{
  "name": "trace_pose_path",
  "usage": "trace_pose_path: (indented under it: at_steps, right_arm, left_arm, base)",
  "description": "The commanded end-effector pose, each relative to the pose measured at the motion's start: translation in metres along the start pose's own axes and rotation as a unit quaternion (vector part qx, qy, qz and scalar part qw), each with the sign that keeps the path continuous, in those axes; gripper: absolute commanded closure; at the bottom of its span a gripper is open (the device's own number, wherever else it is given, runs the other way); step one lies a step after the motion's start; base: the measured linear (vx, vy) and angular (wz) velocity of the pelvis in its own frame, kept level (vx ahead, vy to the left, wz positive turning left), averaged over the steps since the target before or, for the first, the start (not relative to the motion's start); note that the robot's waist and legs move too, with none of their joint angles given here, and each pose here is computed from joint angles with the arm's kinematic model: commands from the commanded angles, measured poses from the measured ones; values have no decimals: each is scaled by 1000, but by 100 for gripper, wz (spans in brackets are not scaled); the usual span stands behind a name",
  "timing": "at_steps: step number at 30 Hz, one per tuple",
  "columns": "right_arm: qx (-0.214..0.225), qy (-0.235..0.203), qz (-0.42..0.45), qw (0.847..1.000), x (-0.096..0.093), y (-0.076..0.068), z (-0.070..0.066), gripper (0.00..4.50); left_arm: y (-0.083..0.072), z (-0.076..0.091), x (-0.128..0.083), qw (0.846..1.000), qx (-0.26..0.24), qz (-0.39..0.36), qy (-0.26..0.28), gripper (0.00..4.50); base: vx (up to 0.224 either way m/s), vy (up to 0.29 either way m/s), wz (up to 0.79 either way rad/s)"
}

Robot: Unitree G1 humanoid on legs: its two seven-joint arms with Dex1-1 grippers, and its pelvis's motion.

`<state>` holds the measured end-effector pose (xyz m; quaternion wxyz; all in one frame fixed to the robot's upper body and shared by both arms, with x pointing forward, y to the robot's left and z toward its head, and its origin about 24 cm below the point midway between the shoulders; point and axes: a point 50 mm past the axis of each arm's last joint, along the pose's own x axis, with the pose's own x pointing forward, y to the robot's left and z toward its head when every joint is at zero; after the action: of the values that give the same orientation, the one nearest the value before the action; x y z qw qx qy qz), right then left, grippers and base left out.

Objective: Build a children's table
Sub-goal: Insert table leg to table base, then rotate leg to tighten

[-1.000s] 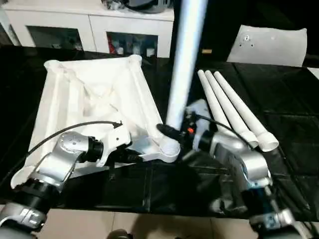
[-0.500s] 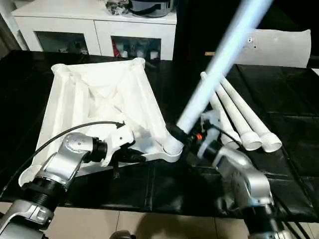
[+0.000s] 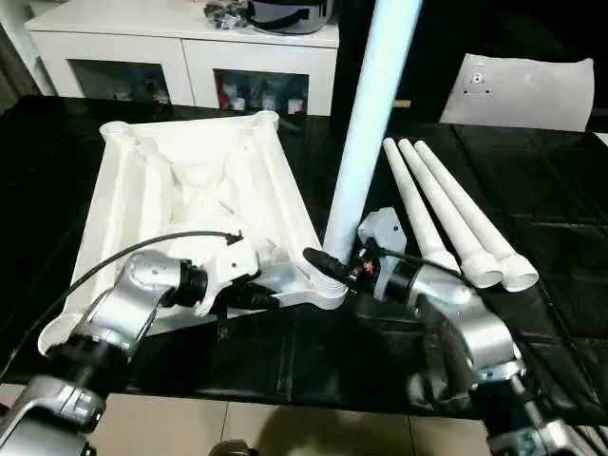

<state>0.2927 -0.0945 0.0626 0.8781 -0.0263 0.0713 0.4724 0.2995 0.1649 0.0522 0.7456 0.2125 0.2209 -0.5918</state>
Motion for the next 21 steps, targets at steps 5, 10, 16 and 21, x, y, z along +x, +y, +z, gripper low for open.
trace_pose_path:
  at_steps: [5, 10, 16, 21]
  right_arm:
    - [52, 82, 70, 993, -5, 25, -41, 262]
    - [51, 72, 57, 994, -2, 26, -39, 262]
    - [51, 66, 27, 996, 2, 23, -40, 262]
    - [55, 44, -68, 995, 11, 5, -34, 262]
  left_arm:
    - [27, 30, -7, 998, 60, 32, -10, 450]
    - [39, 31, -10, 996, 60, 60, -4, 450]
    - [38, 27, -12, 997, 42, 68, -14, 450]
    - [22, 19, -13, 994, -18, 100, -47, 450]
  base:
    - [0, 0, 0]
    - [0, 0, 0]
    - [0, 0, 0]
    - [0, 0, 0]
